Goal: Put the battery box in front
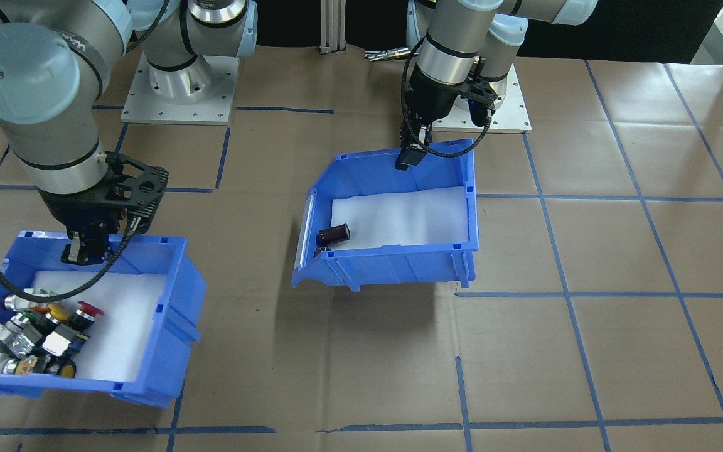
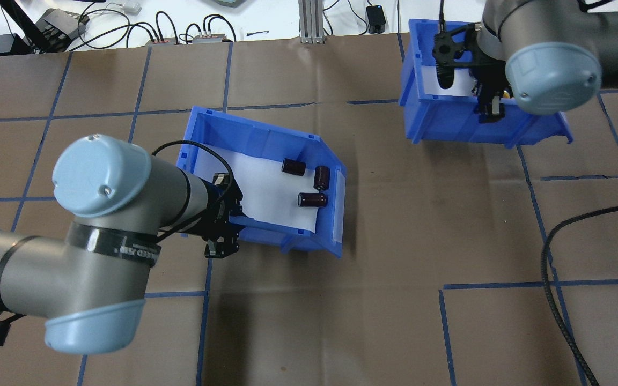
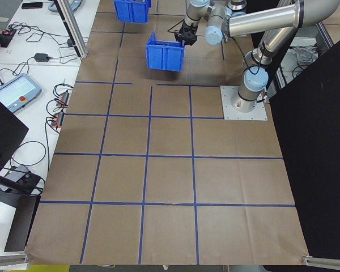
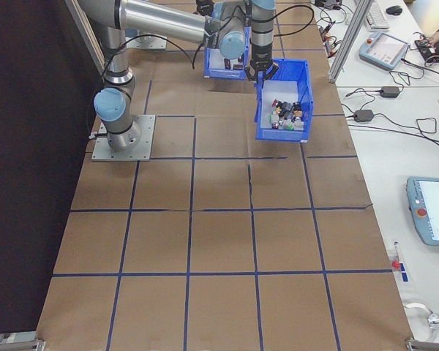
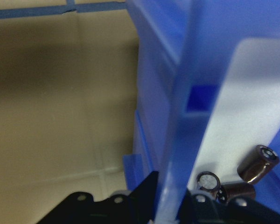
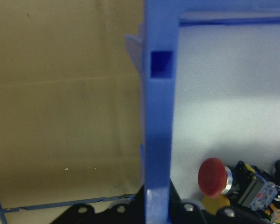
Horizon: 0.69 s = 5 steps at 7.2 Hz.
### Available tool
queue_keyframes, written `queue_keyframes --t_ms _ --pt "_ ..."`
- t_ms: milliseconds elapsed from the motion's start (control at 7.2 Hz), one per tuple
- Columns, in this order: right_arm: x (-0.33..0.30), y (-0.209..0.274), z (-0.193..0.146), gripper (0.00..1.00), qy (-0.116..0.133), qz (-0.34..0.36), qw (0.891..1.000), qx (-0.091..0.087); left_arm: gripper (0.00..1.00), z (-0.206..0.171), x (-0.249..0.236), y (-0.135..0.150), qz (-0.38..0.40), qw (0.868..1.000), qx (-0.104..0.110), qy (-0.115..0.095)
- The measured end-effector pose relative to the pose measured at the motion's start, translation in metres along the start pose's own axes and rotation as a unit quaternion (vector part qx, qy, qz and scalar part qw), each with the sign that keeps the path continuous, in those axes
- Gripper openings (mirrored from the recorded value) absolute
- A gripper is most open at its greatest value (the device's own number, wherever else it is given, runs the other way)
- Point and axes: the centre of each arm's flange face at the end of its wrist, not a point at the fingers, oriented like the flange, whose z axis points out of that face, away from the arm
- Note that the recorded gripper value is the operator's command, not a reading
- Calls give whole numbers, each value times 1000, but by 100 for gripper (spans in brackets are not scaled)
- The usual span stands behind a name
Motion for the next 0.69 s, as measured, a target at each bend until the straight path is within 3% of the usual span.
queue_keyframes --t_ms 278,694 --pt "-38 29 4 0 -5 8 1000 0 0 -3 67 -7 -6 1000 -28 0" --pt "-70 48 7 0 -1 -21 1000 -7 0 39 185 -1 -47 996 -81 -1"
